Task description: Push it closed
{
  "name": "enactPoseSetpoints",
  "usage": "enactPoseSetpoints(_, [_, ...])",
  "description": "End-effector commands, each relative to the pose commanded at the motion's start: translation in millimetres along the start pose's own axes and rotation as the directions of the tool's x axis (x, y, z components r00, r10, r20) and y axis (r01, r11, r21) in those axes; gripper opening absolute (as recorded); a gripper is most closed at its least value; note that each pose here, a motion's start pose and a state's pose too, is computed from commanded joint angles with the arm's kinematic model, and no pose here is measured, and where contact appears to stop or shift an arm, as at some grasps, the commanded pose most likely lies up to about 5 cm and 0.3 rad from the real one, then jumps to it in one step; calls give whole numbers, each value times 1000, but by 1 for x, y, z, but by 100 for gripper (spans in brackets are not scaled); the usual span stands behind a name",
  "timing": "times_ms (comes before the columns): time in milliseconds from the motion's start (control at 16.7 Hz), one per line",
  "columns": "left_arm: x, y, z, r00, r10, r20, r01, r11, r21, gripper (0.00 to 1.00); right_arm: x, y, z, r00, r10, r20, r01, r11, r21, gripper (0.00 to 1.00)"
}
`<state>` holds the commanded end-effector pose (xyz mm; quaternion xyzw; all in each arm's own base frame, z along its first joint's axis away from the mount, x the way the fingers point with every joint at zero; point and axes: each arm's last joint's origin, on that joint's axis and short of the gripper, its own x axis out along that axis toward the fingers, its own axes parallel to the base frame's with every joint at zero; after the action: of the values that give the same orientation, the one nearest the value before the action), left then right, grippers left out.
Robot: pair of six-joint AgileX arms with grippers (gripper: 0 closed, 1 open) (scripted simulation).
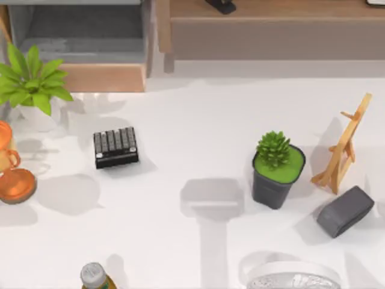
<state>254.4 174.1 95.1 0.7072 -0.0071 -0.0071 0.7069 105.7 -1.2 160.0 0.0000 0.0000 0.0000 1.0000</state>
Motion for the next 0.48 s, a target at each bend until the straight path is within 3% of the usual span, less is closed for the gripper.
enactPoseSetpoints(480, [0, 0, 0, 1000, 0, 0, 0, 1000, 0, 32, 0, 0, 0, 1000, 0, 0, 0, 1000, 0, 100])
